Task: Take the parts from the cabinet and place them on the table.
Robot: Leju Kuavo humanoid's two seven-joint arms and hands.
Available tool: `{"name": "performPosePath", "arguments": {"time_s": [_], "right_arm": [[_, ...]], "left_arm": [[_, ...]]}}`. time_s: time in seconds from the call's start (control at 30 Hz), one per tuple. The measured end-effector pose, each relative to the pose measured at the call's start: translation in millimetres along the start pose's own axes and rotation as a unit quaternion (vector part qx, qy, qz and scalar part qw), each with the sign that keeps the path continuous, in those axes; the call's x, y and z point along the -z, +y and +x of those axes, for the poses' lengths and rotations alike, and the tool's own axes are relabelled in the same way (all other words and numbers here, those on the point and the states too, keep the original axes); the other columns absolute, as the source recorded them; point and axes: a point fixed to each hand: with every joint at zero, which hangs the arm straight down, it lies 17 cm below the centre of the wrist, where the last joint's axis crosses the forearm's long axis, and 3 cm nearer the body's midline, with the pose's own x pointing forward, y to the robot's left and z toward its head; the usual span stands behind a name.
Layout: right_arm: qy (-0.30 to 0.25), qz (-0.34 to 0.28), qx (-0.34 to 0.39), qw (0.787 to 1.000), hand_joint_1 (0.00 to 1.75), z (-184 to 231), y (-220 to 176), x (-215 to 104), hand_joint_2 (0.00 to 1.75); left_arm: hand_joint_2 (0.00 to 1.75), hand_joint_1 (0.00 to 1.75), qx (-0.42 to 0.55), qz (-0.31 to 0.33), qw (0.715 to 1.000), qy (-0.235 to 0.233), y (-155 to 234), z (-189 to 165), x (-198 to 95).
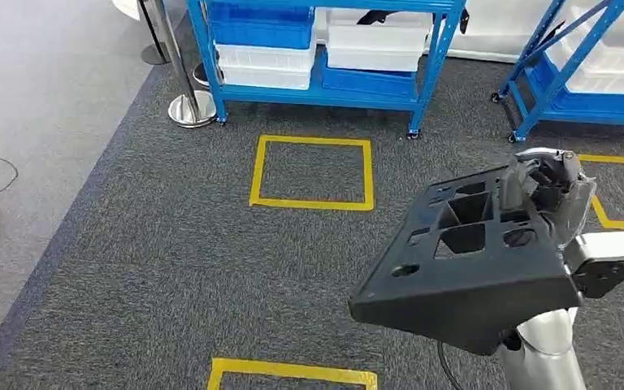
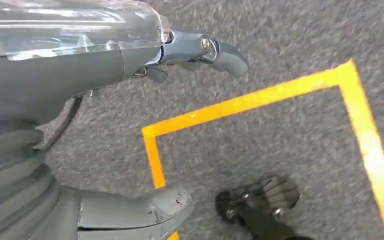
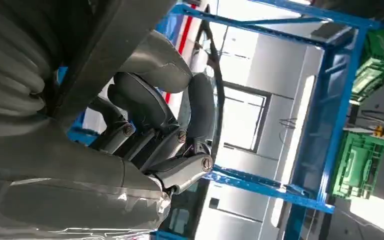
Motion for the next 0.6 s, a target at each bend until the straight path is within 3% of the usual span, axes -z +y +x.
{"name": "performPosePath", "arguments": {"time_s": [0.6], "right_arm": [[0.012, 0.001, -0.020, 1.000, 1.75, -8, -17, -10, 1.75]], "left_arm": [[1.75, 0.00, 0.002, 0.004, 1.000, 0.004, 6, -7, -1]]}}
